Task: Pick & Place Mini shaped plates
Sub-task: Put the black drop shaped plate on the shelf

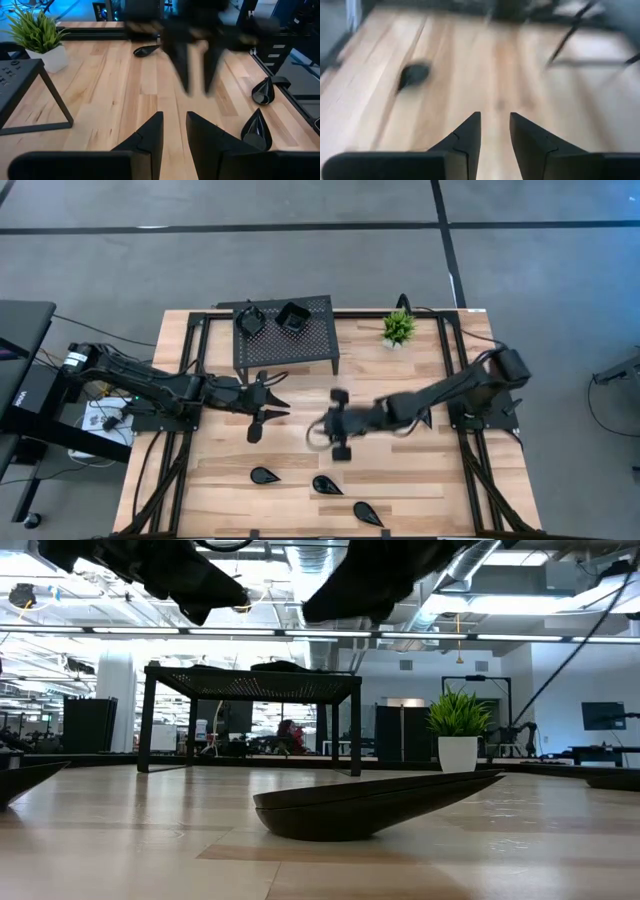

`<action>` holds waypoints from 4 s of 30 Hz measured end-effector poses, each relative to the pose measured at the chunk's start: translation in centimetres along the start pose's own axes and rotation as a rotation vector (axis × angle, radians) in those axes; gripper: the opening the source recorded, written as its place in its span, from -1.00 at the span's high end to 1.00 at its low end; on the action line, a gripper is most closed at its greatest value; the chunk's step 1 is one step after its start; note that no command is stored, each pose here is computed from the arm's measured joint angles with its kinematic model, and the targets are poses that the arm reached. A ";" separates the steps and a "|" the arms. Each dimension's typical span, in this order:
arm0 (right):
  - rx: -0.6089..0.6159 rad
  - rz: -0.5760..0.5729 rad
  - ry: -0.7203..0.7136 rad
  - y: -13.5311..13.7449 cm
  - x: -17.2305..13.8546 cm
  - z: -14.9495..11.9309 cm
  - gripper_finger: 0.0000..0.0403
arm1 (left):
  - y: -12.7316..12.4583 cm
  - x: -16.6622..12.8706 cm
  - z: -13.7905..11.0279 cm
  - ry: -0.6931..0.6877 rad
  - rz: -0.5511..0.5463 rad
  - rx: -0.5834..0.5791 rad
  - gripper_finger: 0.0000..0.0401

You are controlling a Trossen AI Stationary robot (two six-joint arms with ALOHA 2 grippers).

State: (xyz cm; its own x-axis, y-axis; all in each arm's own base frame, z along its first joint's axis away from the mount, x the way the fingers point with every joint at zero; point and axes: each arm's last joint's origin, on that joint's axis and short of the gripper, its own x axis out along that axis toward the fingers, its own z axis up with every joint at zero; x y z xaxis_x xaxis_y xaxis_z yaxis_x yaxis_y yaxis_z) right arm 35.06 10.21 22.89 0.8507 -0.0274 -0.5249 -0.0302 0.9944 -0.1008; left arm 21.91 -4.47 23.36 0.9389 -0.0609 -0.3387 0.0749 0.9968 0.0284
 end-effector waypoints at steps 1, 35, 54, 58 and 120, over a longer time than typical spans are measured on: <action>0.006 0.009 0.042 0.8 0.5 -0.2 0.52 | 0.0 0.0 0.0 0.000 0.000 0.000 0.58; 0.225 0.240 0.375 10.9 4.5 -1.7 0.52 | 0.0 0.0 0.3 -0.059 0.000 -0.022 0.58; 0.194 0.301 0.489 12.9 6.5 -5.0 0.52 | 0.0 0.0 -0.6 -0.038 0.001 -0.014 0.58; 0.178 0.256 0.482 12.6 6.4 -5.0 0.52 | 0.0 0.0 -0.5 -0.047 0.001 -0.015 0.58; -0.243 0.285 0.451 13.6 7.1 -4.8 0.57 | 0.0 0.0 -0.5 -0.051 -0.001 -0.050 0.58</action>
State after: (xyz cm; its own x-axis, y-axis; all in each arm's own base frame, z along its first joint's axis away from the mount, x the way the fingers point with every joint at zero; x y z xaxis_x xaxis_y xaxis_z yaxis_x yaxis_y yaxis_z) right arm 38.16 23.02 13.75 0.4858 0.1441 -0.8621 -0.3896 0.9186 -0.0660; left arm 21.79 -4.44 22.91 0.9550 -0.0629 -0.2898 0.0598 0.9980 -0.0194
